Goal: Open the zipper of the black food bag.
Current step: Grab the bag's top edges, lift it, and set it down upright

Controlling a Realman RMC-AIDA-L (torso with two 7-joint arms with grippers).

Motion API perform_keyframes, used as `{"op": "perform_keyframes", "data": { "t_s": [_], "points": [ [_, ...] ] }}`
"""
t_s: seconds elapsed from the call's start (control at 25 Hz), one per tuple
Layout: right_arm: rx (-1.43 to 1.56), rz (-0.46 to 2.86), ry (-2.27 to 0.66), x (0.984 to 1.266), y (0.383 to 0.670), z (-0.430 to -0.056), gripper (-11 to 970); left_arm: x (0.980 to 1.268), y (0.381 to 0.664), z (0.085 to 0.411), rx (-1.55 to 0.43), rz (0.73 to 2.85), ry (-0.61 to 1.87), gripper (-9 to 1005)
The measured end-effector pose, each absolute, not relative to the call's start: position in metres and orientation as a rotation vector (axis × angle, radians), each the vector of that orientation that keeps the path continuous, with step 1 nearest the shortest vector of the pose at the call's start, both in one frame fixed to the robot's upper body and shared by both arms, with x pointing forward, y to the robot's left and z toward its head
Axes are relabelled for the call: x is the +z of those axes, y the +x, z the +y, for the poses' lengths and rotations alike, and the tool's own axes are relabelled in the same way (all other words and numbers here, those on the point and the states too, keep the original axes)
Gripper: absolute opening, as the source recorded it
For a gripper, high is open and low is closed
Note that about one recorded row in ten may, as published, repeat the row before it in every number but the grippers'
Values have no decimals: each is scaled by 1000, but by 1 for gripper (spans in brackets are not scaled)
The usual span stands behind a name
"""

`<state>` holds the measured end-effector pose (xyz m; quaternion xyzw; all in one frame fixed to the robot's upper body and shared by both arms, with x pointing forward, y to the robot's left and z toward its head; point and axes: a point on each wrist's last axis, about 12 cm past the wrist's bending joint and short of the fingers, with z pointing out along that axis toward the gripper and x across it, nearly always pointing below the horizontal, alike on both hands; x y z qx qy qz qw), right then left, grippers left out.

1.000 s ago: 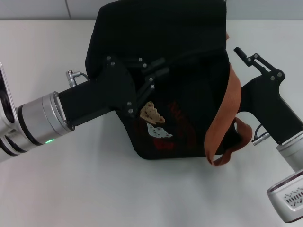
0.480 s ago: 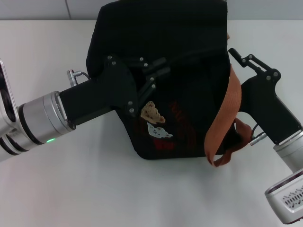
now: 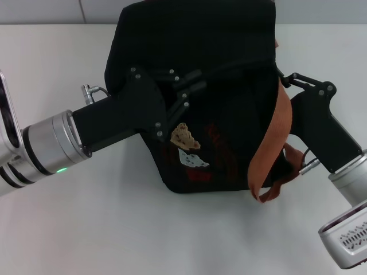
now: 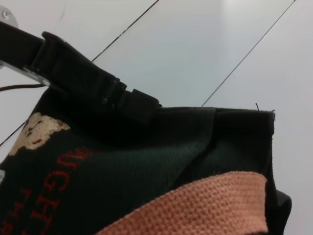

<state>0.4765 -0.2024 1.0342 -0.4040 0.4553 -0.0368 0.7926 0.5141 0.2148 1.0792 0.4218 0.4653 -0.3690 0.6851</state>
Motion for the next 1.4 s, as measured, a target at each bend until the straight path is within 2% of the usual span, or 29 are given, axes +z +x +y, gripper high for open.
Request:
{"op": "perform_keyframes", "data": {
  "t_s": [0.92, 1.4],
  "points": [
    [-34, 1020, -889, 1031, 482, -198, 105, 1076, 510, 216, -838, 1056, 937, 84],
    [-17, 993, -894, 1033, 480, -193, 54, 1074, 510, 216, -836, 1064, 933, 84]
  ]
}}
